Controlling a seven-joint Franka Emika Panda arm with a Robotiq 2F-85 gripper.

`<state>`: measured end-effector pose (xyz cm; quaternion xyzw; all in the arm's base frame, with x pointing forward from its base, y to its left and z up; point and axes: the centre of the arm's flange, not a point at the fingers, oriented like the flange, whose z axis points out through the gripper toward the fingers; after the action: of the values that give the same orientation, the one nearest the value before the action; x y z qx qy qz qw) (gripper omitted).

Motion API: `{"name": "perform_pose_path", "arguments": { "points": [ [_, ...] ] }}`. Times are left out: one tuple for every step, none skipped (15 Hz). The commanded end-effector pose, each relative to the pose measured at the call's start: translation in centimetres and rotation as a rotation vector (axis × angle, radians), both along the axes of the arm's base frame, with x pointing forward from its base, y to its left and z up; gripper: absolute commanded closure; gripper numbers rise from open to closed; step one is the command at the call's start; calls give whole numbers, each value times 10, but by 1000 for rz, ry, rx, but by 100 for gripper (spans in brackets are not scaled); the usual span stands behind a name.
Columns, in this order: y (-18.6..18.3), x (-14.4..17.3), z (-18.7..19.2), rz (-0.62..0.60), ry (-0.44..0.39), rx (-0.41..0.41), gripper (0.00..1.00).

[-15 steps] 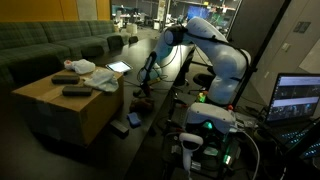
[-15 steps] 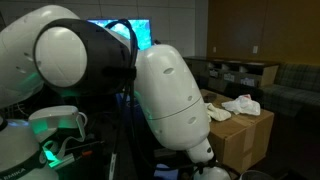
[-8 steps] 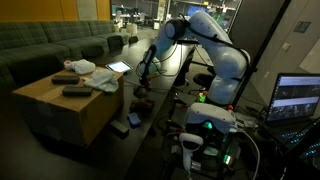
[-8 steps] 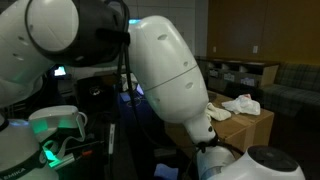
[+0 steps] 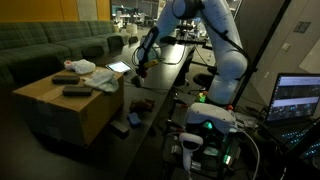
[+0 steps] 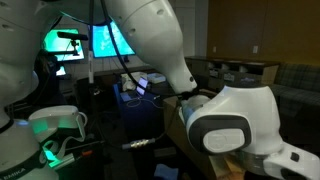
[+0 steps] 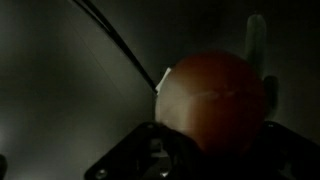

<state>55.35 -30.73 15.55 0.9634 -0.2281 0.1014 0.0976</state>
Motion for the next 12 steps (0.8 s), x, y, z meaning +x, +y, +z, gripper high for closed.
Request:
{"name": "perform_pose_path", "arguments": {
  "points": [
    [44, -14, 65, 43, -9, -10, 87],
    [51, -14, 81, 63, -16, -10, 87],
    [65, -11, 96, 79, -27, -21, 87],
    [73, -10, 113, 99, -37, -30, 87],
    [91, -6, 129, 117, -57, -51, 87],
    [99, -5, 147, 137, -72, -61, 87],
    [118, 1, 161, 160, -93, -83, 87],
    [129, 5, 179, 183, -110, -97, 87],
    [152, 3, 191, 205, -137, -123, 87],
    [172, 7, 205, 228, -163, -146, 87],
    [193, 12, 216, 251, -192, -167, 87],
    [213, 15, 231, 272, -216, -183, 87]
  ]
}}
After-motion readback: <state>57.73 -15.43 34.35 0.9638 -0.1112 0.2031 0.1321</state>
